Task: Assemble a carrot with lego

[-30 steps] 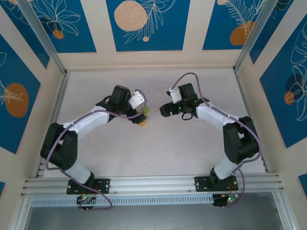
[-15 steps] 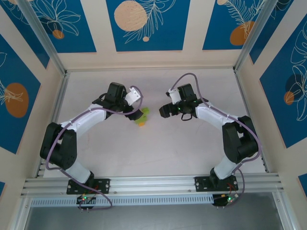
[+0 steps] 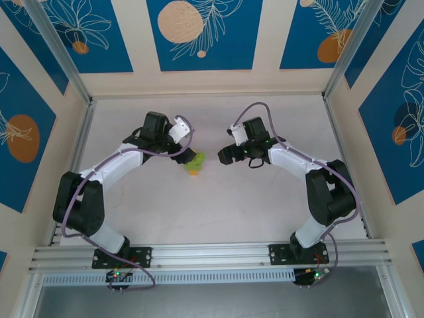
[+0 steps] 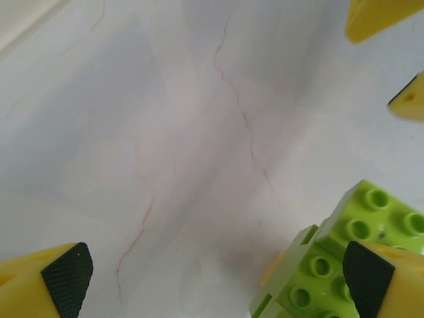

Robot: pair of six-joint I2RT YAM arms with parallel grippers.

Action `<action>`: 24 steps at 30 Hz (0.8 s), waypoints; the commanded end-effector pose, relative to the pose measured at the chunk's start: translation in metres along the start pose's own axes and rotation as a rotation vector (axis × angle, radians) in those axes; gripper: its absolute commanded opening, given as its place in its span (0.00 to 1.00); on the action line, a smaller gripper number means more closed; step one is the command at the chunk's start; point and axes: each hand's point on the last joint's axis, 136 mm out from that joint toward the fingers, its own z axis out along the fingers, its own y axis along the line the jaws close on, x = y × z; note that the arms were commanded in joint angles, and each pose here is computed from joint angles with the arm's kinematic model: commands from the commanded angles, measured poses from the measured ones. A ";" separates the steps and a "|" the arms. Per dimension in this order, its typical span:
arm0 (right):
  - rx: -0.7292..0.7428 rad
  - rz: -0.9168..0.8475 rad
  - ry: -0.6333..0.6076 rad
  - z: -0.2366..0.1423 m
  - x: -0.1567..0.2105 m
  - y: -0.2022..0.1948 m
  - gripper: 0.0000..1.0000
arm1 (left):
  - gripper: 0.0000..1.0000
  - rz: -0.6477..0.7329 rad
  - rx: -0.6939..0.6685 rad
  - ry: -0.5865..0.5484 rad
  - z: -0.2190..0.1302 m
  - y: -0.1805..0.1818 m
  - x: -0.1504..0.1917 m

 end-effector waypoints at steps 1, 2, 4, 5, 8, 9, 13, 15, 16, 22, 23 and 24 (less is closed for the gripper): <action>-0.041 0.006 0.015 0.005 0.007 0.013 0.85 | 0.99 0.004 -0.001 -0.107 -0.026 -0.002 -0.028; -0.047 0.003 0.011 0.004 0.005 0.016 0.85 | 0.99 0.005 0.000 -0.122 -0.030 -0.004 -0.031; -0.049 -0.003 0.003 0.002 0.003 0.019 0.85 | 0.99 0.001 0.015 -0.140 -0.033 -0.007 -0.035; -0.048 -0.003 0.001 0.002 0.002 0.020 0.85 | 0.99 -0.004 0.028 -0.143 -0.034 -0.009 -0.037; -0.043 -0.003 -0.001 0.001 0.001 0.019 0.85 | 0.99 -0.020 0.095 -0.133 -0.028 -0.018 -0.036; -0.042 -0.002 0.000 0.001 0.001 0.019 0.85 | 0.99 -0.024 0.111 -0.125 -0.026 -0.020 -0.034; -0.032 0.003 -0.001 0.000 0.002 0.016 0.85 | 0.99 -0.034 0.155 -0.098 -0.017 -0.026 -0.025; -0.028 0.007 0.000 0.000 0.002 0.014 0.85 | 0.99 -0.040 0.160 -0.086 -0.013 -0.026 -0.021; -0.027 0.009 0.001 0.000 0.003 0.014 0.85 | 0.99 -0.042 0.165 -0.079 -0.011 -0.026 -0.020; -0.031 0.016 0.003 0.003 0.002 0.012 0.85 | 0.99 -0.057 0.200 -0.059 -0.003 -0.029 -0.016; -0.034 0.016 0.004 0.004 0.002 0.012 0.85 | 0.99 -0.055 0.201 -0.057 -0.003 -0.028 -0.016; -0.033 0.015 0.008 0.005 0.003 0.011 0.85 | 0.99 -0.055 0.201 -0.055 -0.002 -0.028 -0.016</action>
